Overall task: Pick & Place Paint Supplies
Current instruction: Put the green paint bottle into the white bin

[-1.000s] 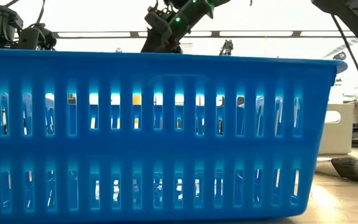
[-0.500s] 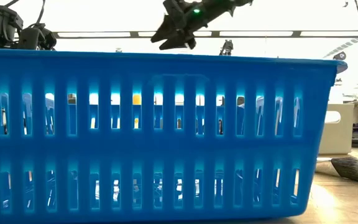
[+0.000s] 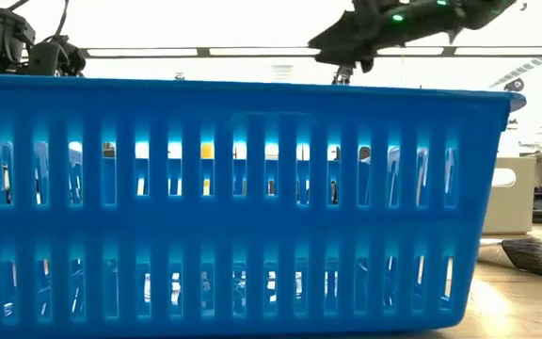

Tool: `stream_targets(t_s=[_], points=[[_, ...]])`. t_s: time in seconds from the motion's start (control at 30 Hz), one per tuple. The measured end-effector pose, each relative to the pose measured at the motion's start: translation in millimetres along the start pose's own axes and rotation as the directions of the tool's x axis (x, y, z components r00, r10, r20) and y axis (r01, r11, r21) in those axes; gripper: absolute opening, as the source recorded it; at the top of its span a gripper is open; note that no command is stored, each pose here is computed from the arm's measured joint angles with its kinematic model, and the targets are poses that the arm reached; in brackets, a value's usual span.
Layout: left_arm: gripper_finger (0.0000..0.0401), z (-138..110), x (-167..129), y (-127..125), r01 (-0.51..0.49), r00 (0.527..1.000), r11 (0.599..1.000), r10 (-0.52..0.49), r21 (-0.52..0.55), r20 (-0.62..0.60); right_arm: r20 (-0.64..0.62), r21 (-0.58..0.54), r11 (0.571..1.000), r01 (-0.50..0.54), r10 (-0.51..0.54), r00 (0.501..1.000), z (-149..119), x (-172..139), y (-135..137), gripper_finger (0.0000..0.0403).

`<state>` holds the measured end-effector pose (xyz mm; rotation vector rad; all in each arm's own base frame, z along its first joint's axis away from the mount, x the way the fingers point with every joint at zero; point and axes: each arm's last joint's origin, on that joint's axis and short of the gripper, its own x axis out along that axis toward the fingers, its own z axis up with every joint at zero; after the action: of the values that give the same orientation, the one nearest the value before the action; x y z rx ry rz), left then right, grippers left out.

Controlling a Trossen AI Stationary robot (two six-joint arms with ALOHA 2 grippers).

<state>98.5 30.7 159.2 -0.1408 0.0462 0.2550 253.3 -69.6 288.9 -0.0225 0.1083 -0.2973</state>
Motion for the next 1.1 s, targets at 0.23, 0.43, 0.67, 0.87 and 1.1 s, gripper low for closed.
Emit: stream_targets(t_s=[0.23,0.43,0.67,0.87,1.1], points=[[0.0,0.0,0.0,0.0,0.0,1.0,1.0,0.0,0.0,0.0,0.089,-0.008,1.0,0.026,-0.025,0.996,-24.1,-48.8,-1.5,0.0278],[0.0,0.0,0.0,0.0,0.0,1.0,1.0,0.0,0.0,0.0,0.147,-0.033,0.998,0.051,-0.046,0.988,-36.5,-77.9,-2.6,0.0278],[0.0,0.0,0.0,0.0,0.0,1.0,1.0,0.0,0.0,0.0,0.214,-0.057,0.996,0.068,-0.055,0.975,-51.8,-106.2,-3.3,0.0278],[0.0,0.0,0.0,0.0,0.0,1.0,1.0,0.0,0.0,0.0,0.245,-0.049,0.996,0.07,-0.056,0.968,-61.2,-117.7,-3.3,0.0278],[0.0,0.0,0.0,0.0,0.0,1.0,1.0,0.0,0.0,0.0,0.249,-0.046,0.997,0.069,-0.056,0.967,-62.5,-119.2,-3.3,0.0278]])
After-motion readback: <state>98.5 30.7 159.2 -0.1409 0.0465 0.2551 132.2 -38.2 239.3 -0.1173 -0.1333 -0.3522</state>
